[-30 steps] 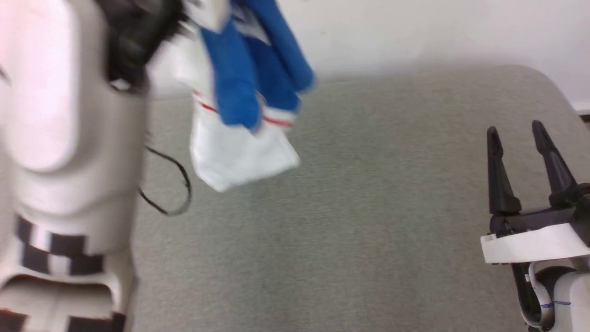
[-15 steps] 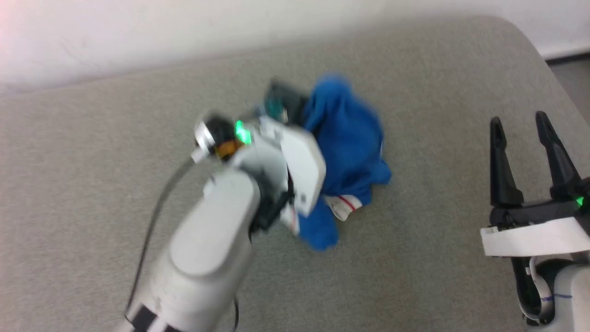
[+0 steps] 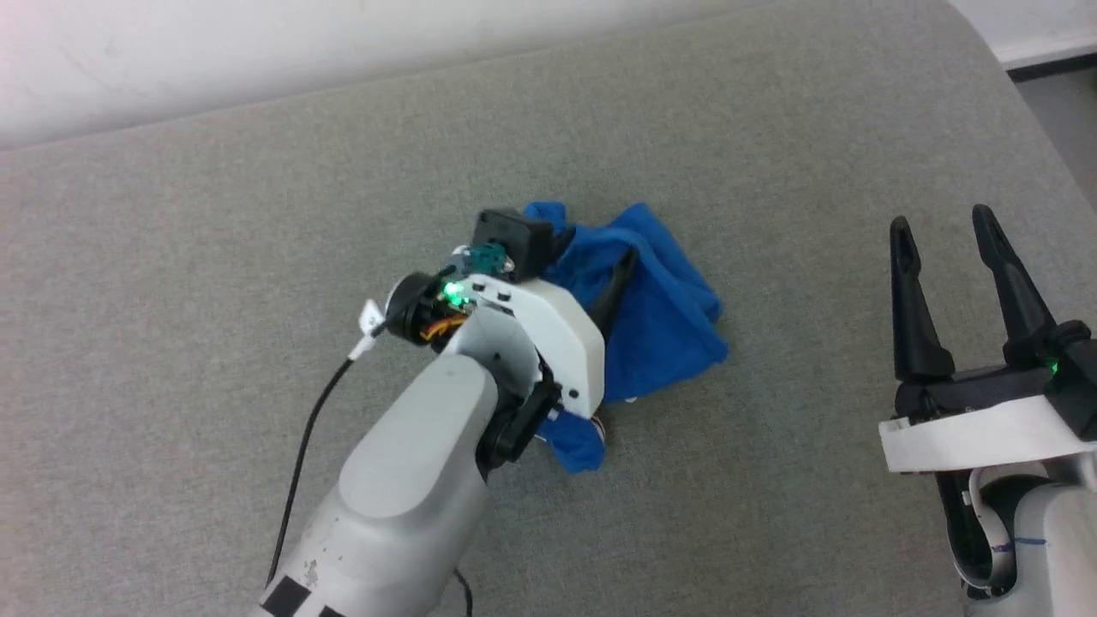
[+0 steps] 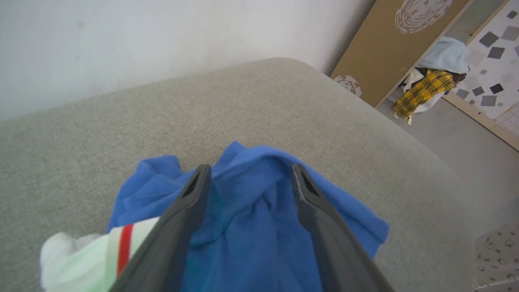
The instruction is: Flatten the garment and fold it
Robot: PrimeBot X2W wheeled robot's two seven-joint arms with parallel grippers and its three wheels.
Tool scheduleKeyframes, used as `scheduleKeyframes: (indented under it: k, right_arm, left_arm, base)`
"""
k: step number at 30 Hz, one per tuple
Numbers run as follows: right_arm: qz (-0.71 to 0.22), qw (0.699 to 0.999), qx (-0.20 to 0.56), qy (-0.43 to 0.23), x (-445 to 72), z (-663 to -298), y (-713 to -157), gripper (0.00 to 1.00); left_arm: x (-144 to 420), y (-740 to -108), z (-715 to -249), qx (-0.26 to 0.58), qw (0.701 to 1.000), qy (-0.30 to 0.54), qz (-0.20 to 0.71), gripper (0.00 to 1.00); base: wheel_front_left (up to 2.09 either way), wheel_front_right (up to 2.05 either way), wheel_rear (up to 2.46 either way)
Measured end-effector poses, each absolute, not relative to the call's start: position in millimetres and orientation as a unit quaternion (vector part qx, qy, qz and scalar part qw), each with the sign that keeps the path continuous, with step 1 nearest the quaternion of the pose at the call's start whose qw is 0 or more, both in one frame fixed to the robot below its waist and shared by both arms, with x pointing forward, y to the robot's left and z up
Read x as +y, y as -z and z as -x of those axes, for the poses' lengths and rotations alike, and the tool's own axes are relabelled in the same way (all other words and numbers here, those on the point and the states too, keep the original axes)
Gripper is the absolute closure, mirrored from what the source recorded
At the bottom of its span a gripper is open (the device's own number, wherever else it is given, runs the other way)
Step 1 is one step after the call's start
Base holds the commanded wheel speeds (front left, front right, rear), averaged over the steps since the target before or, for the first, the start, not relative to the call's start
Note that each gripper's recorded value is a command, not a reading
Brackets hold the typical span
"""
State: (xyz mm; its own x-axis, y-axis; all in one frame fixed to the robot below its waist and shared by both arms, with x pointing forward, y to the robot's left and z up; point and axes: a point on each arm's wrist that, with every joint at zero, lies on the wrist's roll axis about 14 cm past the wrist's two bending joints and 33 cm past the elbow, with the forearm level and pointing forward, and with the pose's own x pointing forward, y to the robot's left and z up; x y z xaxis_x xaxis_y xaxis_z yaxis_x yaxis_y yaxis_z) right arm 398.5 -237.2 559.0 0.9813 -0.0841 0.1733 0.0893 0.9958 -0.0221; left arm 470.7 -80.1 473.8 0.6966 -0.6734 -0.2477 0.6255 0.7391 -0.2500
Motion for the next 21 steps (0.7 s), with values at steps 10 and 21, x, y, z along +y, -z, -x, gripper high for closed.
scheduleKeyframes:
  k: [10, 21]
  right_arm:
    - [0.005, 0.995, -0.085, 0.041, -232.8, -371.2, -564.6, 0.0]
    - [-0.005, 0.998, -0.053, 0.041, -231.8, -362.1, -543.2, 0.0]
  left_arm:
    - [44.5, -574.2, -471.8, -0.061, 0.972, 0.192, 0.122, 0.0]
    - [146.2, -551.3, -390.0, -0.09, 0.993, 0.042, 0.065, 0.0]
  base:
    - [0.0, 0.0, 0.0]
    - [0.0, 0.0, 0.0]
